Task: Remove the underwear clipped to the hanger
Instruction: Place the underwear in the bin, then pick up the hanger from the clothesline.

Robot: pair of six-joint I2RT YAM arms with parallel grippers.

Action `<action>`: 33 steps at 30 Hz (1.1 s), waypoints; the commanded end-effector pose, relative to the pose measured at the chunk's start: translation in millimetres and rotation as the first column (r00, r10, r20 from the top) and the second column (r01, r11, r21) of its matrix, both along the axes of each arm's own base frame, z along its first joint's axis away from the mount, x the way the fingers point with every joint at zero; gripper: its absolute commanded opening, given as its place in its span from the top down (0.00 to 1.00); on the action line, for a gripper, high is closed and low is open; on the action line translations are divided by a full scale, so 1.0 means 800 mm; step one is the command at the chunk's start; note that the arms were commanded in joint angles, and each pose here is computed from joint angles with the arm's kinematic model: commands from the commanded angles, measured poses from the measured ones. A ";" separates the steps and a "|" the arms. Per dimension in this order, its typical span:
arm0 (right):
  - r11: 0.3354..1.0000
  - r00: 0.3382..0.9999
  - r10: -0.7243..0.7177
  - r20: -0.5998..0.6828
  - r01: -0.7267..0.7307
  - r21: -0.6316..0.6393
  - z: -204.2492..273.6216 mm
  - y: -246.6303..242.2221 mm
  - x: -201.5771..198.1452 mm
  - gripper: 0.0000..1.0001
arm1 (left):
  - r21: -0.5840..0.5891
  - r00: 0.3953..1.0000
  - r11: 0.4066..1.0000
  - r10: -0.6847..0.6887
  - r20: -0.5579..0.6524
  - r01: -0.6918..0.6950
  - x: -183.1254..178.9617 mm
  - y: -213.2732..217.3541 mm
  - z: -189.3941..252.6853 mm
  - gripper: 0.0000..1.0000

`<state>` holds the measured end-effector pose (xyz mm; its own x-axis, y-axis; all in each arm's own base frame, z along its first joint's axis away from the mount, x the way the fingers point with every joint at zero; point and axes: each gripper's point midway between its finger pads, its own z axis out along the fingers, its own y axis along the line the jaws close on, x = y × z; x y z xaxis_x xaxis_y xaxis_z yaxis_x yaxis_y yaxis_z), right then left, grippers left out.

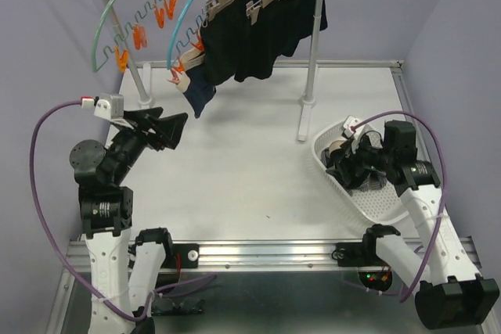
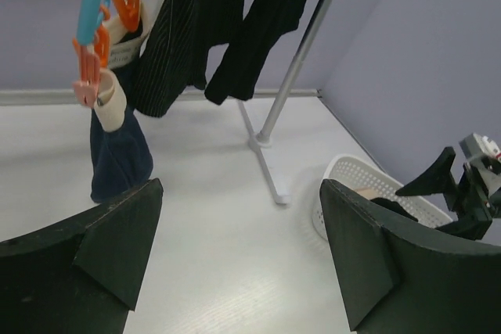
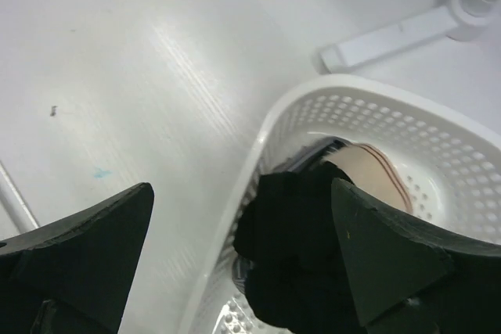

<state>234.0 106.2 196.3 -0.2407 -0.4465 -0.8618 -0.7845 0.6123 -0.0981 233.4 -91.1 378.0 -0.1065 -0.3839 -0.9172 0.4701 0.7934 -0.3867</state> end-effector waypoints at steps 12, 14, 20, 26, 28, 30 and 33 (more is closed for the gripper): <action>0.973 0.980 0.185 -0.072 -0.172 0.150 -0.020 0.038 -0.031 0.00 | 0.006 0.983 0.985 0.172 0.061 -0.173 0.150 0.040 0.177 0.16; 0.977 0.983 0.174 -0.054 -0.166 0.137 -0.017 0.035 -0.032 0.00 | 0.007 0.985 0.987 0.160 0.059 -0.161 0.167 0.039 0.186 0.16; 0.981 0.986 0.158 -0.058 -0.150 0.120 -0.019 0.032 -0.026 0.00 | 0.026 0.991 0.990 0.136 -0.020 -0.135 0.235 0.035 0.178 0.21; 0.983 0.987 0.152 -0.058 -0.145 0.112 -0.020 0.030 -0.025 0.00 | 0.077 0.994 0.991 0.106 -0.002 -0.106 0.253 0.014 0.187 0.22; 0.983 0.987 0.152 -0.058 -0.145 0.112 -0.020 0.030 -0.025 0.00 | 0.097 0.996 0.991 0.091 -0.003 -0.090 0.259 0.001 0.182 0.22; 0.984 0.987 0.150 -0.058 -0.143 0.110 -0.021 0.030 -0.024 0.00 | 0.119 0.996 0.988 0.095 -0.002 -0.094 0.265 -0.003 0.179 0.22; 0.984 0.987 0.149 -0.055 -0.142 0.109 -0.020 0.030 -0.024 0.00 | 0.156 0.989 0.976 0.151 -0.003 -0.148 0.276 0.001 0.169 0.23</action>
